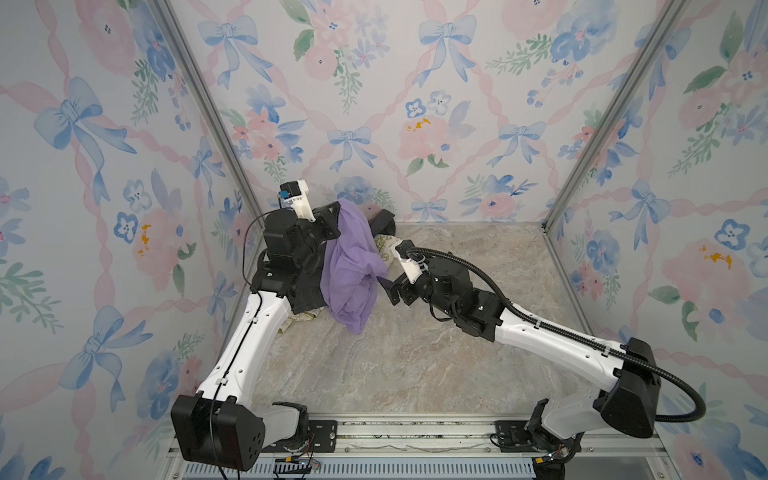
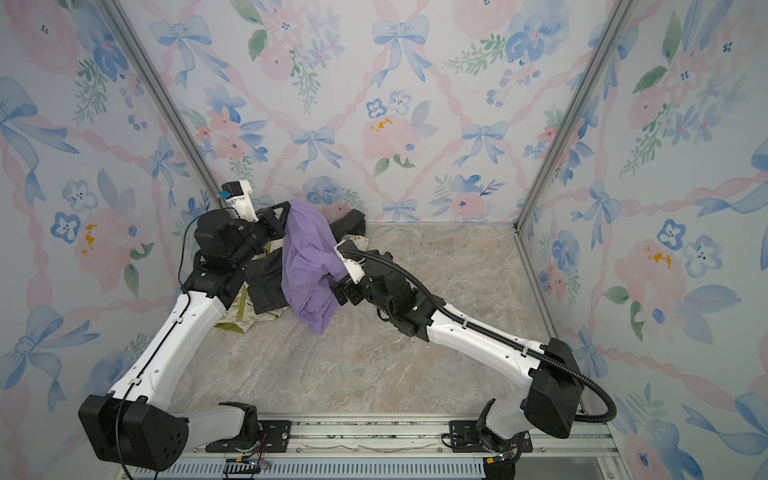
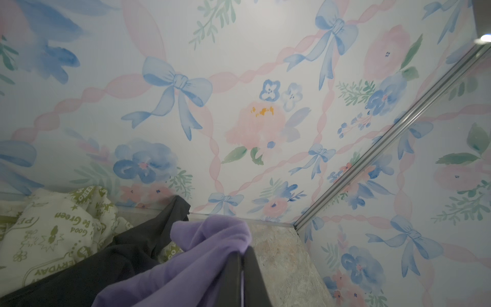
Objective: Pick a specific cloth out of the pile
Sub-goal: 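Raise the purple cloth with the left gripper while the right gripper moves to grasp it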
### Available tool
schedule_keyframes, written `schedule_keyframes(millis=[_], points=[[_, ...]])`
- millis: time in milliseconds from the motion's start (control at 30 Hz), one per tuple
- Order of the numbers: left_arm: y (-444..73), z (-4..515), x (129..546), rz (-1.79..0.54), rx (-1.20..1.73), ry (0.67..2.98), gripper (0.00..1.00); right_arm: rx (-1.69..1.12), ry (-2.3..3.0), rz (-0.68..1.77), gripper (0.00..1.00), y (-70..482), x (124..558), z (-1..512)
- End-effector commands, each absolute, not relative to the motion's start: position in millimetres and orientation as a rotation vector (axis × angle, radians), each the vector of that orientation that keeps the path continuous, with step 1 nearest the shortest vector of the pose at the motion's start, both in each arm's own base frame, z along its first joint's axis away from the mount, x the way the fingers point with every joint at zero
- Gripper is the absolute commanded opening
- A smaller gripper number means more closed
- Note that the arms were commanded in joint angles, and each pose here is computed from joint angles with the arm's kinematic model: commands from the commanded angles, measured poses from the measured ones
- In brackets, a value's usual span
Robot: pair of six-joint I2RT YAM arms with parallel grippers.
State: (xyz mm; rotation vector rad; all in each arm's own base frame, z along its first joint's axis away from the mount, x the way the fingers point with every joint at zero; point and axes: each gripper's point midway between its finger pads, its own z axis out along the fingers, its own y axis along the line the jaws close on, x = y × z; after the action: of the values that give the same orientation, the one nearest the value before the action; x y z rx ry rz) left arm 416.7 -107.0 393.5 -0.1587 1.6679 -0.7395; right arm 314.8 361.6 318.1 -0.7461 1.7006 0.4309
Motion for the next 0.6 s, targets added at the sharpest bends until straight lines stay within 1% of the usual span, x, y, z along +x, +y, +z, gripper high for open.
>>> schedule_keyframes(millis=[0,100,233,267,300,400,567], points=[[-114,391,409,-0.784,-0.176,1.658,0.00,-0.659,1.702,0.442,0.98,354,328,341],[-130,379,409,-0.817,-0.143,1.695,0.00,-0.643,1.701,0.477,0.95,364,343,349],[-140,377,409,-0.847,-0.115,1.708,0.00,-0.686,1.720,0.507,0.92,386,356,348],[-141,378,409,-0.849,-0.109,1.706,0.00,-0.687,1.714,0.519,0.91,389,358,352],[-143,379,408,-0.855,-0.105,1.706,0.00,-0.687,1.735,0.521,0.88,396,365,340],[-148,386,407,-0.877,-0.077,1.697,0.00,-0.633,1.748,0.568,0.81,403,378,340],[-154,395,402,-0.904,-0.042,1.684,0.00,-0.645,1.749,0.615,0.78,418,387,338]])
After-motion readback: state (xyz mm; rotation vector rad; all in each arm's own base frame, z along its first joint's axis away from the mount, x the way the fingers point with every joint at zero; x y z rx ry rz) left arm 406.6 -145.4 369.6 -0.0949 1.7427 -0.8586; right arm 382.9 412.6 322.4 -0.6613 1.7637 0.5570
